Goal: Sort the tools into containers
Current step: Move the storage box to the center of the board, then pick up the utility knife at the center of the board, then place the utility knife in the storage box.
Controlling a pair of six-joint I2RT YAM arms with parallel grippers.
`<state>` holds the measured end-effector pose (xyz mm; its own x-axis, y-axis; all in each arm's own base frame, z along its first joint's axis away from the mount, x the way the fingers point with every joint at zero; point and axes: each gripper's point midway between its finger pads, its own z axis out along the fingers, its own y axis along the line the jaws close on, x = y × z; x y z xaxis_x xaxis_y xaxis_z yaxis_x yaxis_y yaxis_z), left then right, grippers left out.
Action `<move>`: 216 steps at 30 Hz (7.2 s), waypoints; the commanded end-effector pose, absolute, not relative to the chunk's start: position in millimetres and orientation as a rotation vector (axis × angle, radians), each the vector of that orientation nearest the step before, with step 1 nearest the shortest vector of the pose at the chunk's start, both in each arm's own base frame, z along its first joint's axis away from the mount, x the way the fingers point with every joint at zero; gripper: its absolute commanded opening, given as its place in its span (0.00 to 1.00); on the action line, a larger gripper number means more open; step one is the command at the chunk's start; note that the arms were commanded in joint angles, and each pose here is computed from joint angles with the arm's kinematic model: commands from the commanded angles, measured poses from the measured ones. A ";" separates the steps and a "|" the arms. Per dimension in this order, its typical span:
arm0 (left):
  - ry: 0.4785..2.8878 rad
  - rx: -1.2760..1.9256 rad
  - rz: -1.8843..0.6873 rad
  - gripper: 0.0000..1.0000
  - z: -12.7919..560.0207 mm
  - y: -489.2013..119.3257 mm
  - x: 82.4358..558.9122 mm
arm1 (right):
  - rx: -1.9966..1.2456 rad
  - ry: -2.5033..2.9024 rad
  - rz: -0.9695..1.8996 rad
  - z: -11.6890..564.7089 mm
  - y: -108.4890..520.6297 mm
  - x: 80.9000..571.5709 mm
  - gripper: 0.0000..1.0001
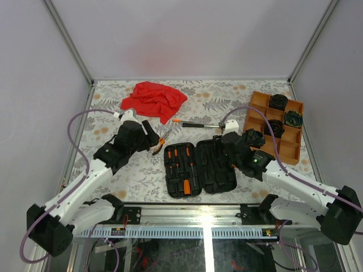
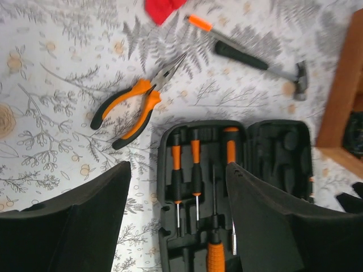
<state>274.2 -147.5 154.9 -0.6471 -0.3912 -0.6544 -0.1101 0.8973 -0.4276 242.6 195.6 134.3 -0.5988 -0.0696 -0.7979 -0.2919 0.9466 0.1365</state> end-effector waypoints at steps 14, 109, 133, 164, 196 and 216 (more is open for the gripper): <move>2.215 -0.246 -0.344 0.70 185.0 -127.2 271.5 | -0.459 2.254 0.342 145.1 211.8 292.4 0.65; 2.342 -0.139 -0.113 0.71 154.3 -95.6 270.0 | -0.939 2.034 0.132 175.4 316.8 478.6 0.15; 2.353 -0.133 -0.129 0.71 151.4 -98.5 269.2 | -0.031 2.378 0.512 121.4 232.7 305.4 0.08; 2.362 -0.129 -0.133 0.71 149.3 -99.8 269.2 | -0.049 2.560 0.586 50.3 252.5 232.1 0.09; 2.341 -0.131 -0.163 0.71 154.9 -101.9 267.9 | -0.043 2.501 0.515 64.3 241.5 238.6 0.44; 2.399 -0.068 -0.602 0.65 124.8 -195.4 231.8 | -0.233 2.485 0.740 57.6 238.0 223.0 0.43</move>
